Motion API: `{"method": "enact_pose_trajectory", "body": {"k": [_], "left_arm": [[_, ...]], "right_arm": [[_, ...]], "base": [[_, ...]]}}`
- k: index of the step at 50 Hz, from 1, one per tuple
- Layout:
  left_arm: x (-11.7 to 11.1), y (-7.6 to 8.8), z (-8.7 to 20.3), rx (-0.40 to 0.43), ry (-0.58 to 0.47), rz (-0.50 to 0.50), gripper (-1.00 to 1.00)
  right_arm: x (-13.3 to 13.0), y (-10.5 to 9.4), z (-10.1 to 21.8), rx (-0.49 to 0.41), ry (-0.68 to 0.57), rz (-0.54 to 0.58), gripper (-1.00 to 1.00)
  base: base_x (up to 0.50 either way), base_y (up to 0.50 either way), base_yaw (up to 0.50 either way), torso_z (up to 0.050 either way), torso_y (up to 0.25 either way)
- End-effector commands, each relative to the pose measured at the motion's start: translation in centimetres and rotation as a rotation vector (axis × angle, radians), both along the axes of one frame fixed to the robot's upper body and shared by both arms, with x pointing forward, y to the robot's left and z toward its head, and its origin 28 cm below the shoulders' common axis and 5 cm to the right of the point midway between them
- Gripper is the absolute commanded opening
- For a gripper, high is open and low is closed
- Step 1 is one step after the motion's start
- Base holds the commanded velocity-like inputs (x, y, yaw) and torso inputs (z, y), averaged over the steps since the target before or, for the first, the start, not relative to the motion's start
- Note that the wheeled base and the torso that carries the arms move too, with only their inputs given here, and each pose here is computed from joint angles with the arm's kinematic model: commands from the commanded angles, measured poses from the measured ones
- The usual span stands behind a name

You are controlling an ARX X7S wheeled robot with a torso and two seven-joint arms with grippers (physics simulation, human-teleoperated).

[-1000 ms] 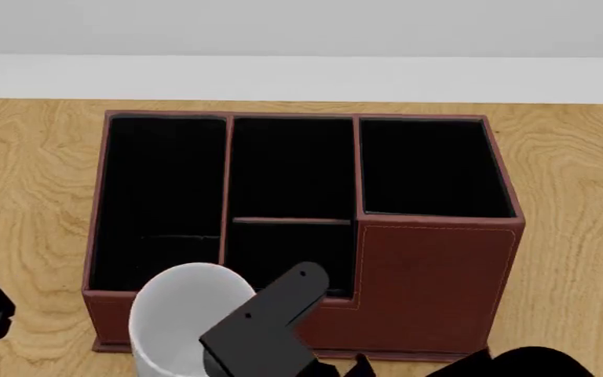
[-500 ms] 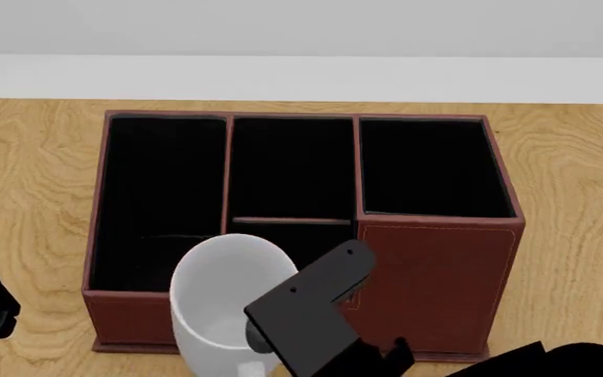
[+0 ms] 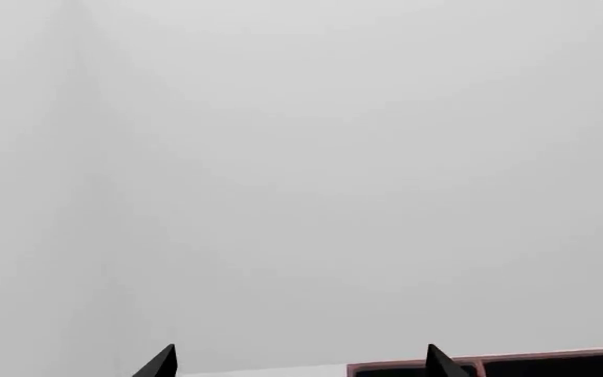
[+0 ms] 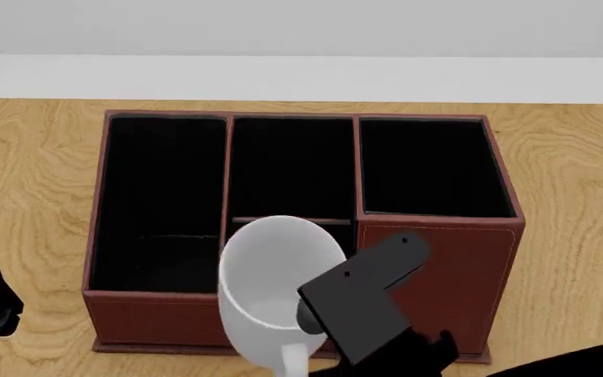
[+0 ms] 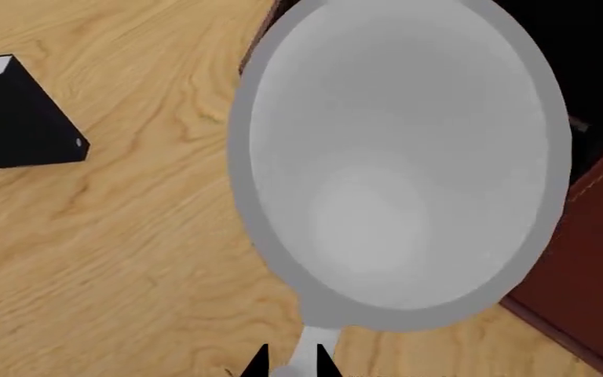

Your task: Pick up the white mug and place it to the right of the caddy.

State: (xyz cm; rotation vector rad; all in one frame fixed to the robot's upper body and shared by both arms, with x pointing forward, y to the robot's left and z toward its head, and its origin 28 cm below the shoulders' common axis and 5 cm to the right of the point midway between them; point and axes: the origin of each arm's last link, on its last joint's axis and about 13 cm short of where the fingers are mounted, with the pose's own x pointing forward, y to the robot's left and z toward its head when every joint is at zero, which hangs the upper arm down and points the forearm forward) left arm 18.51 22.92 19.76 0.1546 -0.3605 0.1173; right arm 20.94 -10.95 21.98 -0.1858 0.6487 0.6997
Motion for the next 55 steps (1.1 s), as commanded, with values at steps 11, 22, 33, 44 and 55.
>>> {"method": "enact_pose_trajectory", "body": {"k": [11,22,33,44,55], "left_arm": [[0.2,0.1,-0.2,-0.006,0.002,-0.003,1.0],[0.3,0.1,-0.2,-0.006,0.004,-0.003,1.0],[0.4,0.0,-0.1,-0.004,0.008,-0.005,1.0],[0.3,0.0,-0.2,-0.004,0.01,-0.009,1.0],[0.5,0.0,-0.3,-0.007,0.009,-0.019,1.0]], "right_arm": [[-0.1,-1.6,0.7,0.009,-0.043,-0.069,-1.0],[-0.6,-2.4,1.0,0.009,-0.054,-0.104,-1.0],[-1.2,-3.2,1.2,0.0,-0.063,-0.14,-1.0],[-1.4,-3.8,1.0,-0.005,-0.061,-0.173,-1.0],[-1.9,-4.4,1.0,-0.003,-0.059,-0.203,-1.0]], "base": [[0.0,0.0,0.0,0.0,0.0],[0.0,0.0,0.0,0.0,0.001],[0.0,0.0,0.0,0.0,0.0],[0.0,0.0,0.0,0.0,0.001],[0.0,0.0,0.0,0.0,0.0]]}}
